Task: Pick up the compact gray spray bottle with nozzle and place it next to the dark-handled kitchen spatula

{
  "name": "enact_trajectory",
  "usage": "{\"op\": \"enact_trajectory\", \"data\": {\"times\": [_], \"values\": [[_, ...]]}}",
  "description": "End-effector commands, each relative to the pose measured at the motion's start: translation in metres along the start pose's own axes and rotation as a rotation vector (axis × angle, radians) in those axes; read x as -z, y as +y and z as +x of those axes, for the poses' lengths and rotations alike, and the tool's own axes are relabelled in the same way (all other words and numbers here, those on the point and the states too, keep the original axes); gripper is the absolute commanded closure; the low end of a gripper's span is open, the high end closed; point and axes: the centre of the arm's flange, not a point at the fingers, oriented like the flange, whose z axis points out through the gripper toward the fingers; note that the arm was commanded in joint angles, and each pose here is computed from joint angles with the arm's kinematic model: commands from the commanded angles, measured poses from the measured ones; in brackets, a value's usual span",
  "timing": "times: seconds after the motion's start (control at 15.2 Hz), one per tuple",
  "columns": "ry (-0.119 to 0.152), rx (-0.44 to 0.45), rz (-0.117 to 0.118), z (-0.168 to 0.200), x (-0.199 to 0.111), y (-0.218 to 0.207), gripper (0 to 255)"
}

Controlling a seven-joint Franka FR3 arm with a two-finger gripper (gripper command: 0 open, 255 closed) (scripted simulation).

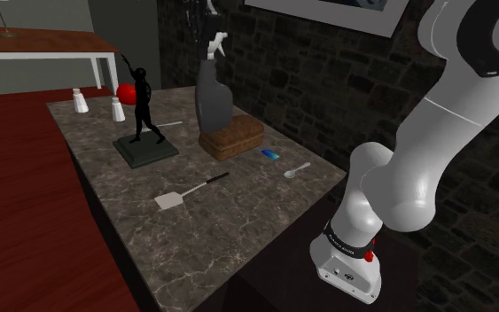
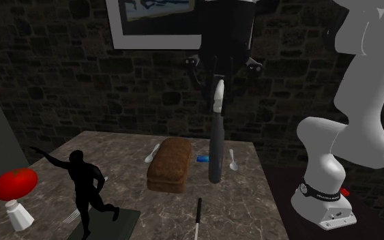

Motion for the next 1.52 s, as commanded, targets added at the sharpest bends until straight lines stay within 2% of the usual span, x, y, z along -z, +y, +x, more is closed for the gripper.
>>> {"op": "enact_trajectory", "data": {"times": [0.0, 0.86, 1.45], "values": [[0.0, -0.001, 0.0, 0.019, 0.01, -0.015, 255], [0.0, -0.001, 0.0, 0.148, 0.069, -0.095, 255], [0.0, -0.001, 0.0, 0.15, 0.022, -0.098, 255]]}}
